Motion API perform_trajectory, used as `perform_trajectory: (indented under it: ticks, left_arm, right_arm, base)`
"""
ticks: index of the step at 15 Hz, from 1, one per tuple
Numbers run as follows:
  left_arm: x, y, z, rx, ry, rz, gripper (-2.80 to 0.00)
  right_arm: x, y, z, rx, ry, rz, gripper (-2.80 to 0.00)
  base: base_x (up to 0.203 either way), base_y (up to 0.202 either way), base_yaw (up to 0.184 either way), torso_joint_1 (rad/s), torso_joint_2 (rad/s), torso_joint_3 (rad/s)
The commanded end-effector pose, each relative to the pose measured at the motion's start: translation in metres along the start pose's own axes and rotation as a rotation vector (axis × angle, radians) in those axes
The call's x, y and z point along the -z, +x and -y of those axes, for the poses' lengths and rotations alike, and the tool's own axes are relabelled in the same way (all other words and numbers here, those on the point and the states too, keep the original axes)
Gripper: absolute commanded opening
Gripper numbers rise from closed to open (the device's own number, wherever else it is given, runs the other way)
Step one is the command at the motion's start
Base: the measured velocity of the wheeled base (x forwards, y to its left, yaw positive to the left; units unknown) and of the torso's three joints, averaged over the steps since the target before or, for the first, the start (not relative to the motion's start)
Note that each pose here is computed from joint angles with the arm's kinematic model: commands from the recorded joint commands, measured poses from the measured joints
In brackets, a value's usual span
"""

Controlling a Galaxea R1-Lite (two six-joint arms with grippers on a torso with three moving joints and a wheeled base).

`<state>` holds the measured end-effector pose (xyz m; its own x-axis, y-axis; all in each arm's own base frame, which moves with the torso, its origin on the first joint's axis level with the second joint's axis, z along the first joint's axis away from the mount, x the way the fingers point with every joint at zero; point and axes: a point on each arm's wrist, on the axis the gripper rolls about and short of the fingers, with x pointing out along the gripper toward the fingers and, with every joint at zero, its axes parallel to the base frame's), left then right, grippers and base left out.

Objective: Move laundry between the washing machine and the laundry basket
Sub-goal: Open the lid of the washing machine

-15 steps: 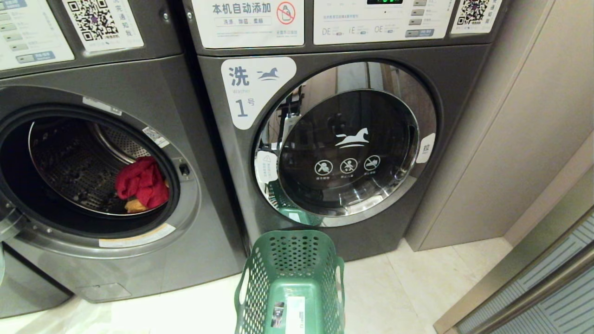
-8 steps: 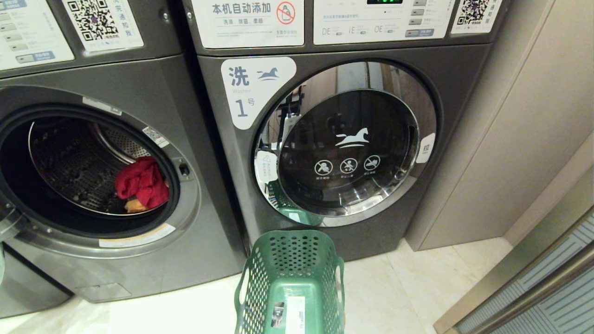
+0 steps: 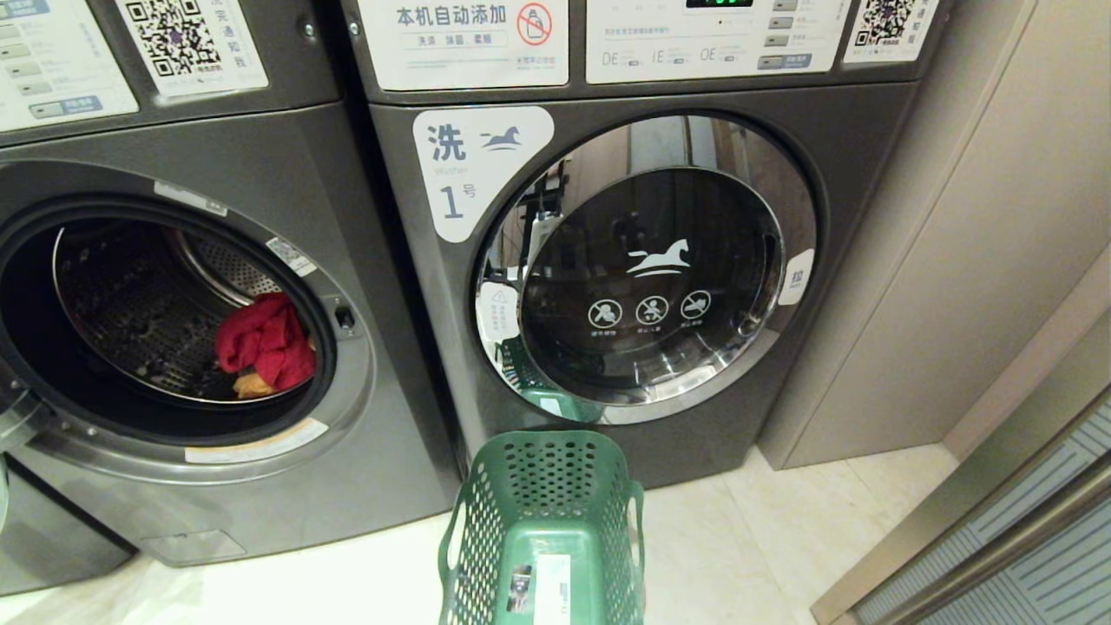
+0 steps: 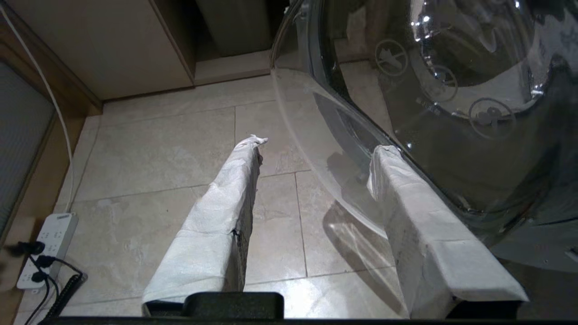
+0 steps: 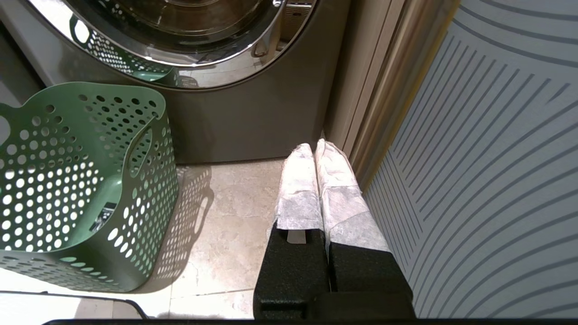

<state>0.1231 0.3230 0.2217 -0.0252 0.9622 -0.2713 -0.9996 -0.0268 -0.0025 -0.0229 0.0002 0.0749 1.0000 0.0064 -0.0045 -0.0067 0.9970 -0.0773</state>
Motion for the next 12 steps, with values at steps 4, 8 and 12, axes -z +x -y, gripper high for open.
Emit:
perform_trajectory:
  ticks: [4, 8, 12]
  left_arm:
    - [-0.015, 0.009, 0.043, 0.07, -0.032, 0.18, -2.8]
    - [-0.024, -0.004, 0.099, 0.272, -0.049, 0.374, -2.8]
    - [-0.016, -0.009, 0.13, 0.421, -0.043, 0.404, -2.8]
  right_arm:
    - [0.0, 0.0, 0.0, -0.001, -0.001, -0.002, -2.8]
    - [0.0, 0.0, 0.0, 0.0, -0.001, -0.002, -2.8]
    - [0.0, 0.0, 0.0, -0.001, -0.001, -0.002, -2.8]
  base:
    - [0.0, 0.0, 0.0, 0.0, 0.0, 0.0]
    - [0.0, 0.0, 0.0, 0.0, 0.0, 0.0]
    - [0.0, 0.0, 0.0, 0.0, 0.0, 0.0]
